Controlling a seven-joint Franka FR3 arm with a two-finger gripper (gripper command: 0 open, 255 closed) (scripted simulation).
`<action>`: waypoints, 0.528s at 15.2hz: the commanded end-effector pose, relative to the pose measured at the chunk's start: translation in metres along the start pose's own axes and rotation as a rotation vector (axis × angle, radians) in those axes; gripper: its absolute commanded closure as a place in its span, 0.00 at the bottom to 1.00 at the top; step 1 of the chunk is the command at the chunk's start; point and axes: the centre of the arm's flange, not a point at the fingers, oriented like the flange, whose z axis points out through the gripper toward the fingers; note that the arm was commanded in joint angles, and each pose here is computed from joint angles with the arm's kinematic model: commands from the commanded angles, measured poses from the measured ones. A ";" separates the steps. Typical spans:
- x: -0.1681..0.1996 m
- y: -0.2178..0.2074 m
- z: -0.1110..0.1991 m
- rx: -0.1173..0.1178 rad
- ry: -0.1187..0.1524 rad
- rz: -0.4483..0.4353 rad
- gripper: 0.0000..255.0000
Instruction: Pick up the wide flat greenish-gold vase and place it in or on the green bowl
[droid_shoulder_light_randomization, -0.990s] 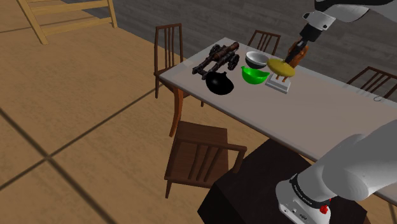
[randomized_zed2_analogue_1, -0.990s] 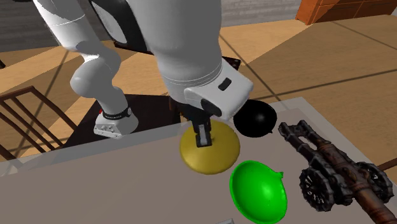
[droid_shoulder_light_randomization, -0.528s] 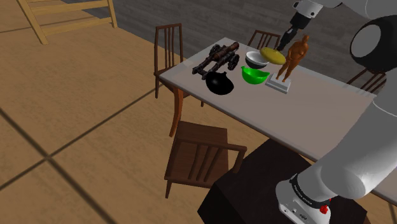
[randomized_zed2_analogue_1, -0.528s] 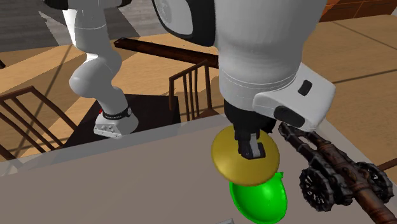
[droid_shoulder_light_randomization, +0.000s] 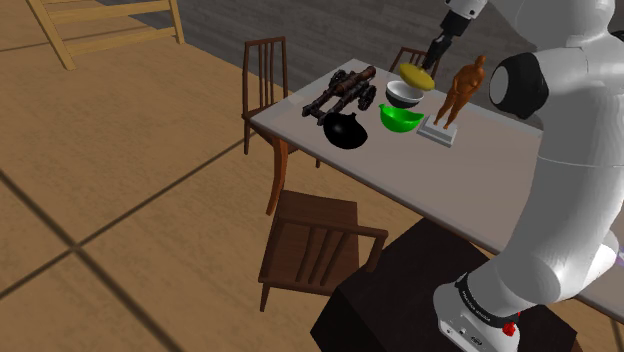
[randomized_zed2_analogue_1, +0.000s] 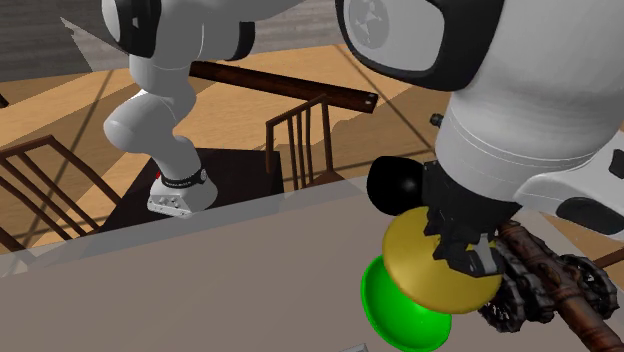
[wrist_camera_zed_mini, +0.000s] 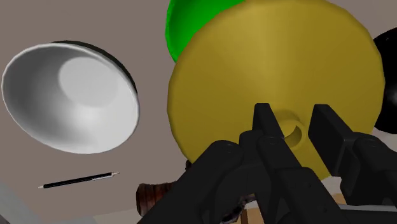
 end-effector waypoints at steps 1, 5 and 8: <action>0.000 0.001 0.010 0.000 0.000 0.000 1.00; -0.003 0.003 0.031 0.000 0.000 0.000 1.00; -0.005 0.005 0.047 0.000 0.000 0.000 1.00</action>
